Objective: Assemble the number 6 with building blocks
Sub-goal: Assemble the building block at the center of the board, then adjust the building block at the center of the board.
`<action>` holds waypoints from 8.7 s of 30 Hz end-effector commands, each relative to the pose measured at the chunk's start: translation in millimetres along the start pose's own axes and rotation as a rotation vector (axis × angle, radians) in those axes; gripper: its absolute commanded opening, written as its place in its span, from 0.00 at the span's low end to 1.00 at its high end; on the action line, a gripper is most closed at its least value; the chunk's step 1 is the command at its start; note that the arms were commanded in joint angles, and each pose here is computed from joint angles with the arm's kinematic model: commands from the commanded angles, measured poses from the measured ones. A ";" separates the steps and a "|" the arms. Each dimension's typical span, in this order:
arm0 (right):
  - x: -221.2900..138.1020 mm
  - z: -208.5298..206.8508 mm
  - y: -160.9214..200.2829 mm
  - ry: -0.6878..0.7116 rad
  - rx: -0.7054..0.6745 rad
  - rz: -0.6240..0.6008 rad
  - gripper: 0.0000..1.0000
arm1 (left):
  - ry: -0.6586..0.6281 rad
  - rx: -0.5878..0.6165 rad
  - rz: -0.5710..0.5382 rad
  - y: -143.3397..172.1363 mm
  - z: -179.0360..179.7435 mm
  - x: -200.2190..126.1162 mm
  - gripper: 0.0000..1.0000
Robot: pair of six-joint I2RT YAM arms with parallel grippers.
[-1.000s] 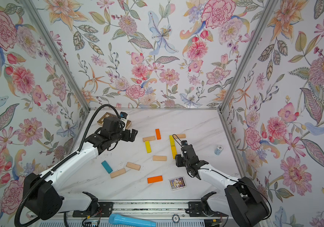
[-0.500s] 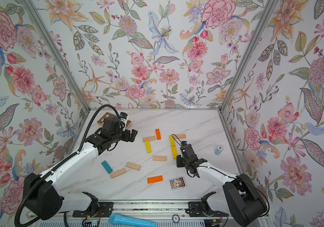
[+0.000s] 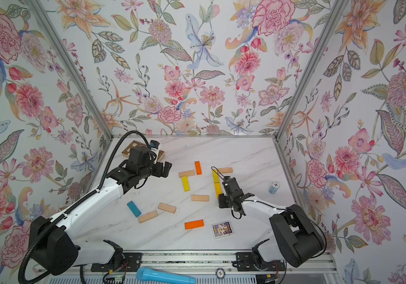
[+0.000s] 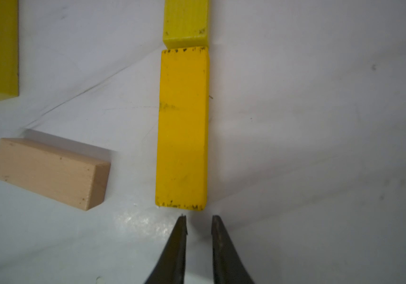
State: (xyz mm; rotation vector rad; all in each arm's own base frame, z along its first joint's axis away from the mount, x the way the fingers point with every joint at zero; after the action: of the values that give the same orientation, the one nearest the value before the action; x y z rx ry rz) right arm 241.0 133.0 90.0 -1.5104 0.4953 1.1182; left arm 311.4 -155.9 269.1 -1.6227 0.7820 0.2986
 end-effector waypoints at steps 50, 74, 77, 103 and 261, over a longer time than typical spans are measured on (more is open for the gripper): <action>-65.1 -48.3 -63.7 -0.013 0.217 -0.236 0.31 | -0.024 0.004 0.042 8.8 1.2 17.0 0.99; 25.2 -141.4 -137.5 -0.045 0.506 -0.106 0.47 | -0.085 0.056 0.261 25.1 -66.9 90.1 0.80; 36.8 -147.6 -140.6 -0.071 0.527 -0.101 0.47 | -0.089 0.058 0.268 26.3 -73.7 91.9 0.81; 71.6 -141.9 -143.5 -0.147 0.609 -0.082 0.43 | -0.095 0.091 0.276 28.6 -80.8 92.6 0.82; 65.3 0.5 -99.1 0.127 0.013 0.246 0.54 | -0.161 -0.068 0.231 39.2 -19.5 28.5 0.88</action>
State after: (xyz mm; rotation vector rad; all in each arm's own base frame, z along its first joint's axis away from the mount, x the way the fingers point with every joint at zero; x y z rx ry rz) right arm 352.5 182.5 96.0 -1.5695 0.7227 1.1867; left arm 297.5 -184.0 224.1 -1.5461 0.8404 0.6324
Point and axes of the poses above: each gripper's point midway between its finger pads, its own x axis out along the fingers, its own z axis along the line the jaws close on, y = z × x, the point moved 8 cm from there along -x, back along the fingers, and after that the axes turned 12 degrees about -x, right-handed, at the moved point
